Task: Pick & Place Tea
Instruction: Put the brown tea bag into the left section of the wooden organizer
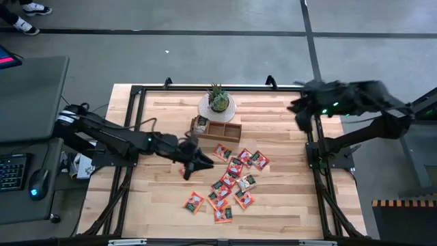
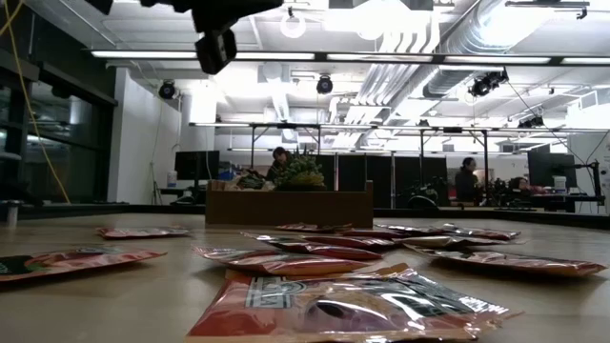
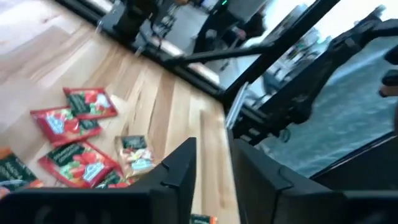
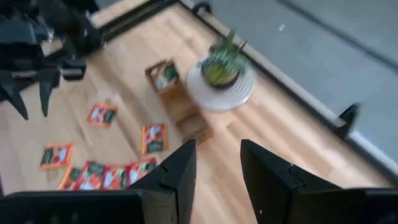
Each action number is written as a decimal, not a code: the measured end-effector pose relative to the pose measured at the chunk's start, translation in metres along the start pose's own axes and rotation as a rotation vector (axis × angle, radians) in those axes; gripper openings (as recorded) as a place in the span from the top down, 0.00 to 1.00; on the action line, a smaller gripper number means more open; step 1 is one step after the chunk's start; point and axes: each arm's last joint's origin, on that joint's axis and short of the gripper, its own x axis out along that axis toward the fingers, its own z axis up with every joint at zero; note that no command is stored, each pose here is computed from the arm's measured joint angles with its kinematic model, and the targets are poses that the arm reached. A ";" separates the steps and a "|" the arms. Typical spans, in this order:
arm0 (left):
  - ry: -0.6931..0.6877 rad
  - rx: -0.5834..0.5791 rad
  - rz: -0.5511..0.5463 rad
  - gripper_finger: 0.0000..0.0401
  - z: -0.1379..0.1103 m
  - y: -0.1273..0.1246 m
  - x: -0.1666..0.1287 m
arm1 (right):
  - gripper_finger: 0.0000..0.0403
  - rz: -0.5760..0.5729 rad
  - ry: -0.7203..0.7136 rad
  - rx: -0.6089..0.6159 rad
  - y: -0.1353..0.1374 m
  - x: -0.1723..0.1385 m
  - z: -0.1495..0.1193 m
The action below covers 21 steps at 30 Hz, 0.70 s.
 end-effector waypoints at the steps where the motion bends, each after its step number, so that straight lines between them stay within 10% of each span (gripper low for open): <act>1: 0.013 0.003 0.008 0.78 0.000 -0.003 0.006 | 0.70 0.002 0.018 0.006 0.001 0.009 -0.006; 8: 0.116 0.006 0.060 0.98 0.006 -0.015 0.045 | 0.70 0.026 0.142 0.088 0.000 0.065 -0.052; 21: 0.295 -0.003 0.232 1.00 -0.017 -0.001 0.121 | 0.70 0.169 0.228 0.287 -0.012 0.124 -0.122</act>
